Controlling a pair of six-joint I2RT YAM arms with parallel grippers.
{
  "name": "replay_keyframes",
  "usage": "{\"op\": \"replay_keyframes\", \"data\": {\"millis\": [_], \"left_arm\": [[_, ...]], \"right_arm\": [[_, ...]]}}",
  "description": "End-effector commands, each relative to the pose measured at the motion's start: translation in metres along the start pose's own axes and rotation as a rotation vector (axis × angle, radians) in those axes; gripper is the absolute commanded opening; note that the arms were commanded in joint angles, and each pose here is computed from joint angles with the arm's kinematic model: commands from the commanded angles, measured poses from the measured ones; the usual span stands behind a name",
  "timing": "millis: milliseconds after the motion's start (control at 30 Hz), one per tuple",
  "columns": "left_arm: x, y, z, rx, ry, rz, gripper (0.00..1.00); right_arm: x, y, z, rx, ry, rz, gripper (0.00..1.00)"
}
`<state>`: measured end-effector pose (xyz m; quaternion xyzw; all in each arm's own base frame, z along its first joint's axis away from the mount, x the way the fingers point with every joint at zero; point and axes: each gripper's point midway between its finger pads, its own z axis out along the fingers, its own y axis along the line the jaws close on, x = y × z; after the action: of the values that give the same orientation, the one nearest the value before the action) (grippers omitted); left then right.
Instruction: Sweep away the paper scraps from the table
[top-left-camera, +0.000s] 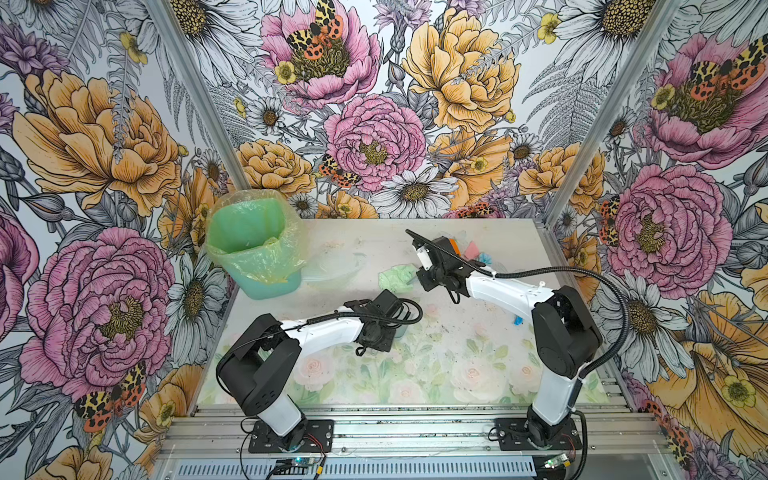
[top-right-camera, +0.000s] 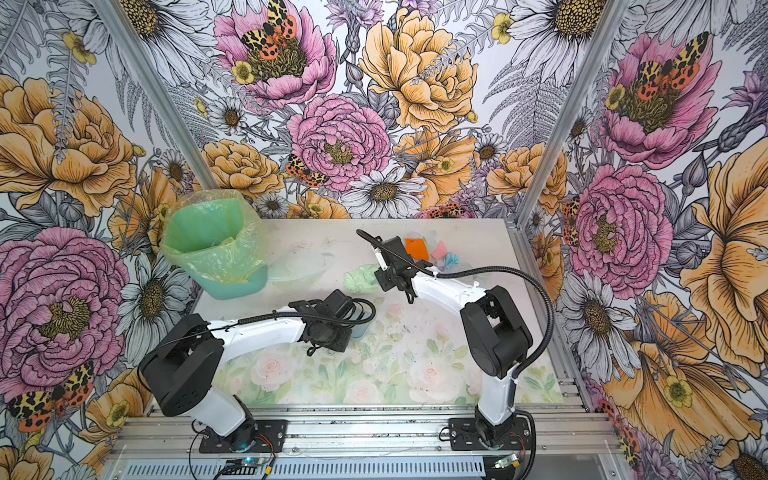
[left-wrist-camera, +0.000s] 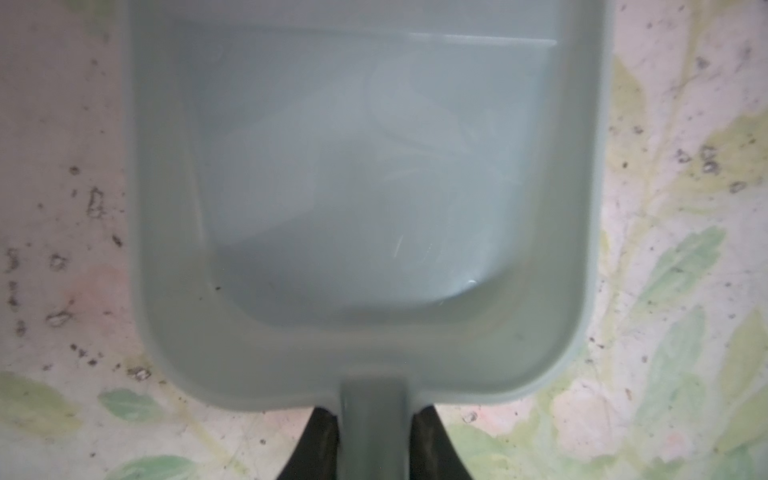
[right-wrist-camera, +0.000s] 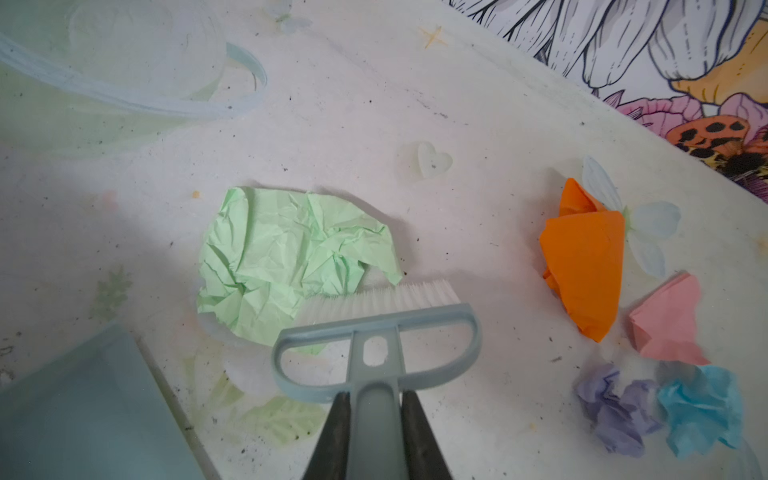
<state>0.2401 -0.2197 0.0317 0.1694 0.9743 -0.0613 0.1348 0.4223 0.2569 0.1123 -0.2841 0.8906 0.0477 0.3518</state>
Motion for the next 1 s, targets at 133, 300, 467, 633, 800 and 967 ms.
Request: {"op": "replay_keyframes", "data": {"millis": [133,300,467,633,800,967], "left_arm": [[-0.003,0.001,0.000,0.013,0.005,0.011,0.00],[-0.005,0.002,-0.001,0.005,-0.003,0.010,0.00],[-0.007,0.004,-0.004,-0.004,-0.020,0.008,0.00],[-0.007,0.003,-0.003,0.001,-0.015,0.009,0.00],[-0.007,0.003,-0.003,0.001,-0.015,0.011,0.00],[-0.006,0.003,-0.002,-0.001,-0.012,0.013,0.00]], "right_arm": [[0.028,0.004,-0.015,0.002,0.054,-0.078,0.00],[0.024,-0.008,-0.040,0.029,0.020,-0.054,0.00],[-0.005,-0.022,-0.063,0.003,-0.093,0.045,0.00],[-0.018,-0.044,-0.052,0.082,-0.110,0.105,0.00],[-0.014,-0.052,-0.025,0.132,-0.065,0.184,0.00],[-0.021,-0.040,-0.007,0.076,-0.060,0.247,0.00]]}}
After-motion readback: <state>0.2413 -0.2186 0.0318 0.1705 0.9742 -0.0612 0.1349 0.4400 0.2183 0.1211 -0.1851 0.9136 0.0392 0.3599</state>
